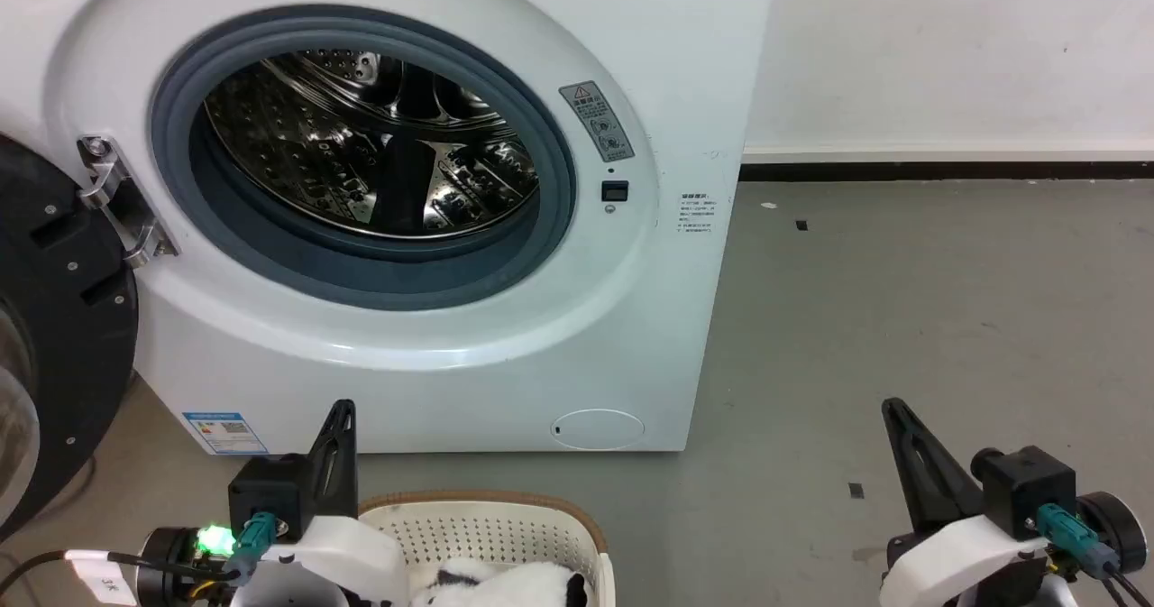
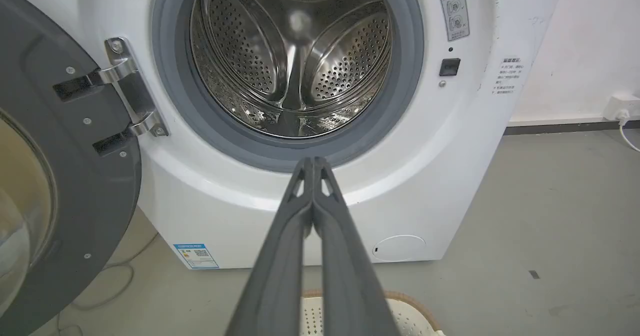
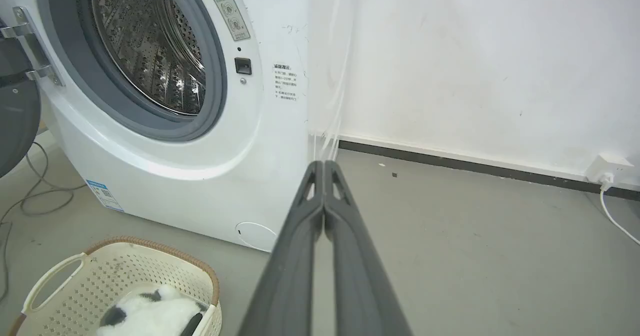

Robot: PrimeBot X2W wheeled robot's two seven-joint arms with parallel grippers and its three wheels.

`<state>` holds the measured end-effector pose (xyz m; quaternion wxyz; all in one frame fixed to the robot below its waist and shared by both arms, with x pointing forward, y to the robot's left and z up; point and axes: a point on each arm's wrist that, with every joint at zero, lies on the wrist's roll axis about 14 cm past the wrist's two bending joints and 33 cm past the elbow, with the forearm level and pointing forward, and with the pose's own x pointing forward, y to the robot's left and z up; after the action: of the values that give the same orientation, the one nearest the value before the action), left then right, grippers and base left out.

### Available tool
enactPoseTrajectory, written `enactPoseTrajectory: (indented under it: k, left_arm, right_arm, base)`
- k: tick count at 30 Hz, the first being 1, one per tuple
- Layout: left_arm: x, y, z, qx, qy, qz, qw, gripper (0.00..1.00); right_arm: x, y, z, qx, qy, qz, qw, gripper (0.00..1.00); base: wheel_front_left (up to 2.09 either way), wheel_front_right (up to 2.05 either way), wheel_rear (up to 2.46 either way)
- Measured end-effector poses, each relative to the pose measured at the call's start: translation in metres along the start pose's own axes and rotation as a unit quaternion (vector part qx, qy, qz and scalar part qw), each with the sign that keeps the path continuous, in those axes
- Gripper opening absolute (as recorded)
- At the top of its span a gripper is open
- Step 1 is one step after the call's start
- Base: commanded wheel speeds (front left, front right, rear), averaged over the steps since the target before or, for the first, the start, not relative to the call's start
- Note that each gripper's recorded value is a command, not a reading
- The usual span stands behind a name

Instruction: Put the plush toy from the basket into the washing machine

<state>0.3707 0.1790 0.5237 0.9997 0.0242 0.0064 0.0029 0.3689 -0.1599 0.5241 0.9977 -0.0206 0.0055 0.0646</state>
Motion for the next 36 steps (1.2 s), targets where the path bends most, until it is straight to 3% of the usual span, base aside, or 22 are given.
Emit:
enactPoseTrajectory:
  k: [36]
  left_arm:
    - [0.0000,0.0002,0.0000,0.000,0.000,0.000,1.000,0.00]
  right_arm:
    - [0.0000,0.0001,0.0000,0.000,0.000,0.000,1.000,0.00]
  base:
    - [0.00,0.00,0.00]
